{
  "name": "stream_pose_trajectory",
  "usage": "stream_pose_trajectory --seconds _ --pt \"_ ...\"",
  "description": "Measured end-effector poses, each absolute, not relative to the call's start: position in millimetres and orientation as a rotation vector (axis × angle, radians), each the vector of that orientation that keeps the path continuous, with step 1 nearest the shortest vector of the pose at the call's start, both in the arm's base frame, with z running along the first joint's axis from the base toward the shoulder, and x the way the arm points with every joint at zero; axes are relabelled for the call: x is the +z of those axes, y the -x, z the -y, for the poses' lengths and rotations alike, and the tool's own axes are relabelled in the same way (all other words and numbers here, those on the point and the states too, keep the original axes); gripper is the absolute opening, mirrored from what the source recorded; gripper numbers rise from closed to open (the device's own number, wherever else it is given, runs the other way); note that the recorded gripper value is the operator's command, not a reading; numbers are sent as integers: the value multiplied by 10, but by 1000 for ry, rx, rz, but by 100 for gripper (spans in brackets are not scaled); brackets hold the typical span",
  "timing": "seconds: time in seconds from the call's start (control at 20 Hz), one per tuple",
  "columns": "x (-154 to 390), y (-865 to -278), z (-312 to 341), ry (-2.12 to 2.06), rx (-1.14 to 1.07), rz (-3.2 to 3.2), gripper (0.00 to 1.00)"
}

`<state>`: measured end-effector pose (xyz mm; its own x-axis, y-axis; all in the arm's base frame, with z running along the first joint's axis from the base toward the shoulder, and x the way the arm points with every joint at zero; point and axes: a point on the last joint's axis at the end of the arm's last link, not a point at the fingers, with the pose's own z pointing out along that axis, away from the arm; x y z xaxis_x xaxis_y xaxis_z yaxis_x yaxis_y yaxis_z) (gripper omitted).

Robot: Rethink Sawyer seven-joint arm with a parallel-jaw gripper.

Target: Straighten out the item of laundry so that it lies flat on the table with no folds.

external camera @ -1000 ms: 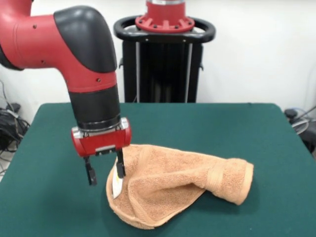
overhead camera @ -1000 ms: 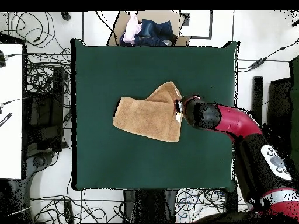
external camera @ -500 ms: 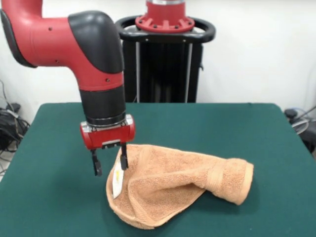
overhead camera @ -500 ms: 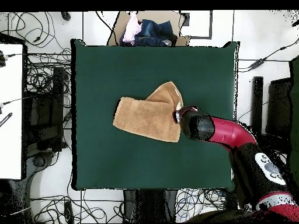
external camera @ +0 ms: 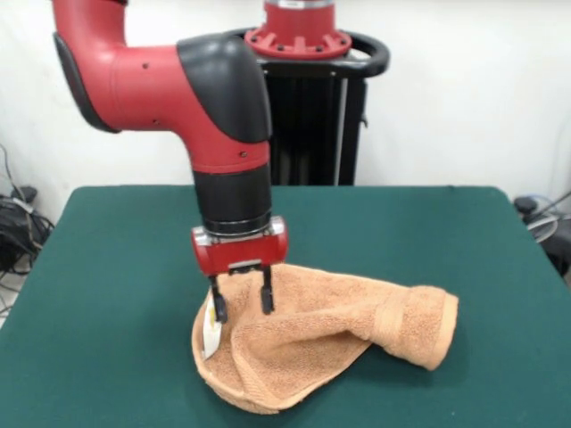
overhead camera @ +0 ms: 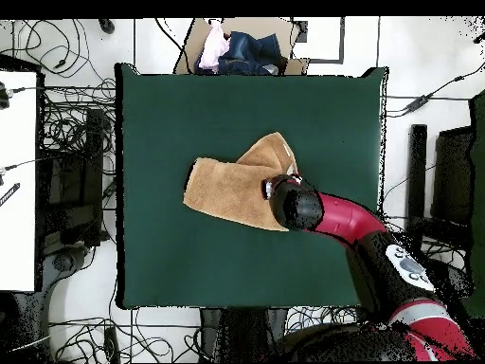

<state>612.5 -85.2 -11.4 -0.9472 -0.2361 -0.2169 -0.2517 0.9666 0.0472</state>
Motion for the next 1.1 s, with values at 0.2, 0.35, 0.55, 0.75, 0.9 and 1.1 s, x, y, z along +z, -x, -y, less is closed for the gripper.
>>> stream_pose_trajectory --seconds 0.2,0.35,0.55,0.75,0.9,1.1 --pt "-57 -6135 728 284 126 -2924 100" --pt "-29 -6102 740 253 133 -2931 100" --pt "11 -5944 878 207 139 -2952 100" --pt "35 -5764 1001 167 139 -2968 100" --pt "12 -5627 1071 135 139 -2973 100" --pt "-36 -5495 1108 109 124 -2965 100"
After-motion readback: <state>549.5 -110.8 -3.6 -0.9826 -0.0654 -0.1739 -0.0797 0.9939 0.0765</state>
